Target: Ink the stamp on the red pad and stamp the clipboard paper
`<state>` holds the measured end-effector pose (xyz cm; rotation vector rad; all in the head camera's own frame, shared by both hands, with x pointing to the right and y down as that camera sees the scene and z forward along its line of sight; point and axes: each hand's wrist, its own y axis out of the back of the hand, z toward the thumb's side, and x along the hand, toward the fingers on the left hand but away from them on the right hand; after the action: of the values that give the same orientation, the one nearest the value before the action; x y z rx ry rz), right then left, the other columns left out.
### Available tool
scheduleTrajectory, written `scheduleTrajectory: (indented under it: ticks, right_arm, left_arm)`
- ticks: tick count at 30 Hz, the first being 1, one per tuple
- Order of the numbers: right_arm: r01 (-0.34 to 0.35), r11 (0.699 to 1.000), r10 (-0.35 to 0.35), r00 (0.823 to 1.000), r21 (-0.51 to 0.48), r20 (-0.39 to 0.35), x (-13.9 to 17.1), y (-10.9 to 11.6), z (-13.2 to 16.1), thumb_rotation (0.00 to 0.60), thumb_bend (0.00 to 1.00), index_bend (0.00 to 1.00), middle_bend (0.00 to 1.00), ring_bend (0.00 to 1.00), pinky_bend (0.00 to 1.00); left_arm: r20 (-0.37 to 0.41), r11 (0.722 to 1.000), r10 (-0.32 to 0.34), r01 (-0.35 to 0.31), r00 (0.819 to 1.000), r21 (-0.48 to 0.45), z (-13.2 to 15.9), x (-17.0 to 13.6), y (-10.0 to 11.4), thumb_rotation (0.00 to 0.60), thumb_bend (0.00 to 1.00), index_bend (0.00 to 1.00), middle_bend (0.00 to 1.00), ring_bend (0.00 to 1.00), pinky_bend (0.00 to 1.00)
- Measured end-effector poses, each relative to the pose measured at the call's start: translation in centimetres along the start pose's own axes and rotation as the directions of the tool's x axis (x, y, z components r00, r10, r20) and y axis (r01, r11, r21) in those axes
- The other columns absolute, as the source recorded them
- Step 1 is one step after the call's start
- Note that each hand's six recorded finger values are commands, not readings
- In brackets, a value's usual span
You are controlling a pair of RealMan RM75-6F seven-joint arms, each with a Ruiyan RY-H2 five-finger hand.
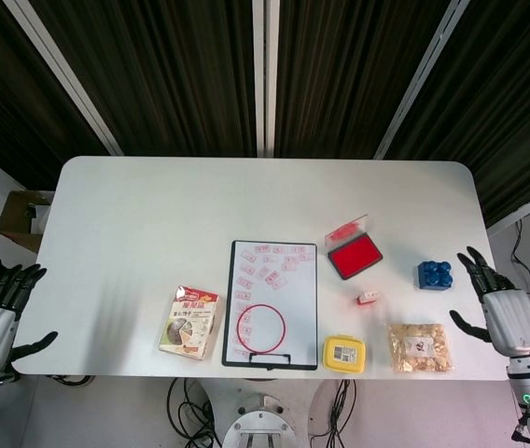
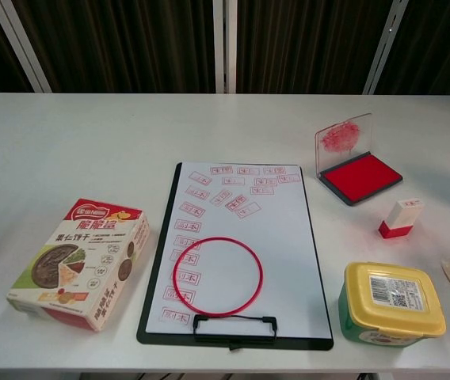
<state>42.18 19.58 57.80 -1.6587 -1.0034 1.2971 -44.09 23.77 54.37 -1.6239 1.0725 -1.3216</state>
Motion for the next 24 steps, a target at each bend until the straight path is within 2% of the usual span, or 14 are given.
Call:
scheduleTrajectory:
  ticks: [1,3,8,12,17,24]
  right_arm:
    - [-0.007,1.0,0.007,1.0,0.013,-0.02,-0.3,-0.1,0.6,0.6,0.13,0.2,0.24,0.76,1.0]
    - [-0.033,0.999,0.036,0.997,0.042,-0.061,-1.1,-0.8,1.9,0.6,0.14,0.25,0.26,0.78,1.0]
    - [-0.096,0.988,0.113,0.983,0.121,-0.143,-3.0,-3.2,5.1,0.6,0.14,0.29,0.27,0.78,1.0]
    - [-0.153,0.979,0.176,0.968,0.134,-0.18,-4.6,-6.3,7.8,0.6,0.14,0.3,0.27,0.78,1.0]
    - [-0.19,0.974,0.21,0.961,0.124,-0.181,-5.9,-9.0,9.6,0.6,0.14,0.32,0.29,0.78,1.0]
    - [-0.22,0.964,0.241,0.96,0.15,-0.143,-7.3,-11.4,9.7,0.6,0.17,0.38,0.34,0.78,1.0]
  left_arm:
    - [-0.001,1.0,-0.002,0.002,1.0,-0.001,0.0,0.0,-0.1,0.6,0.0,0.1,0.09,0.07,0.16]
    - [-0.003,1.0,-0.004,0.004,1.0,-0.001,0.0,0.0,-0.1,0.6,0.0,0.1,0.09,0.07,0.16]
    - [-0.007,1.0,-0.009,0.009,1.0,-0.001,-0.1,0.0,-0.3,0.6,0.0,0.1,0.09,0.07,0.16]
    - [-0.008,1.0,-0.016,0.016,1.0,-0.003,-0.2,0.0,-0.6,0.6,0.0,0.1,0.09,0.07,0.16]
    - [-0.011,1.0,-0.021,0.021,1.0,-0.007,-0.4,0.0,-0.8,0.6,0.0,0.1,0.09,0.07,0.16]
    - [-0.013,1.0,-0.021,0.021,1.0,-0.01,-0.7,0.0,-0.8,0.6,0.0,0.1,0.09,0.07,0.16]
